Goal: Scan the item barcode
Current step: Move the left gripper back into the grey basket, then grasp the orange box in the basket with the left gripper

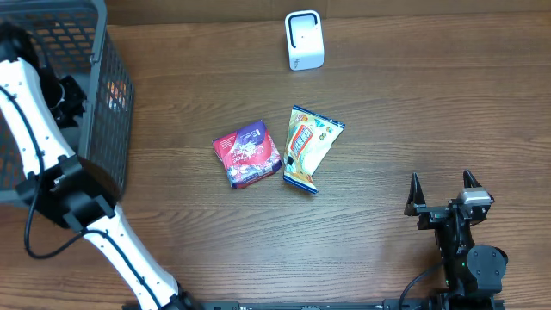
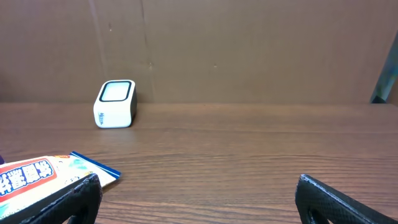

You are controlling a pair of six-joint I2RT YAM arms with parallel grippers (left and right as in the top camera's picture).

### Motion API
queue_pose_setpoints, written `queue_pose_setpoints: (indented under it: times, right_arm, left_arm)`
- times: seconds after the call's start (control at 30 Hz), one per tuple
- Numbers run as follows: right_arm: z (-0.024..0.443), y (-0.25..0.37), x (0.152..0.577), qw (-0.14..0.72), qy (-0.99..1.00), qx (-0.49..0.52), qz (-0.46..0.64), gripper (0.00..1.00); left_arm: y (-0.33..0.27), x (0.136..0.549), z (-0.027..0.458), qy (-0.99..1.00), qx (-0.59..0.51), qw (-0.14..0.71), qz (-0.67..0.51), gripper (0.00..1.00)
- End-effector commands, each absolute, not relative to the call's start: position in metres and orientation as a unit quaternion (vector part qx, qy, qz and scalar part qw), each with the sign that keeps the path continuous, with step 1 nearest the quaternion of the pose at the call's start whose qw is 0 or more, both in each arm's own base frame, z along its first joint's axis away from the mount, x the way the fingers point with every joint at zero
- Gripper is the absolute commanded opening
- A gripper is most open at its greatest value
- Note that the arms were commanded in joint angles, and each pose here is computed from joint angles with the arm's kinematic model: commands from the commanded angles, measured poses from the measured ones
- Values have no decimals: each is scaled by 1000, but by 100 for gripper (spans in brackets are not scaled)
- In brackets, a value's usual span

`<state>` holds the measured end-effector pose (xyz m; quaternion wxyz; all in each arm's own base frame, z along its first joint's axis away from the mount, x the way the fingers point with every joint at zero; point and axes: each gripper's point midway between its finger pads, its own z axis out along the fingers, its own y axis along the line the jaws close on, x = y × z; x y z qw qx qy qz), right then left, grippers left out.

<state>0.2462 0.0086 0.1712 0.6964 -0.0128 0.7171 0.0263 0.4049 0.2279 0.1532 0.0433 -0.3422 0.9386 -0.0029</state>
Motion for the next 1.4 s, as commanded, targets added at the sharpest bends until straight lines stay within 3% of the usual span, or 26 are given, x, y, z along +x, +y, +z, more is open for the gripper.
queue_pose_setpoints:
  times: [0.0,0.03,0.23,0.5,0.7,1.17,1.37]
  right_arm:
    - [170,9,246,699,715,-13,28,100]
    - [170,9,246,699,715,-13,28,100]
    - [170,9,246,699,715,-13,28,100]
    - [170,9,246,699,715,-13,28,100]
    - [170,9,246,699,715,-13,28,100]
    - [170,9,246,699,715,-13,28,100]
    - [170,9,246,699,715,-13,28,100]
  left_arm:
    - [228,398,214,929,-352,114,11,8]
    - [227,397,221,926,-356,123,11,4]
    - [219,378,257,922,-355,153,25,4]
    - [208,294,261,887,-449,98,46,4]
    - [233,242,258,828,-550,76,82,4]
    - [253,193,227,759,-647,13,68,4]
    - [248,186,241,750,-656,36,75,4]
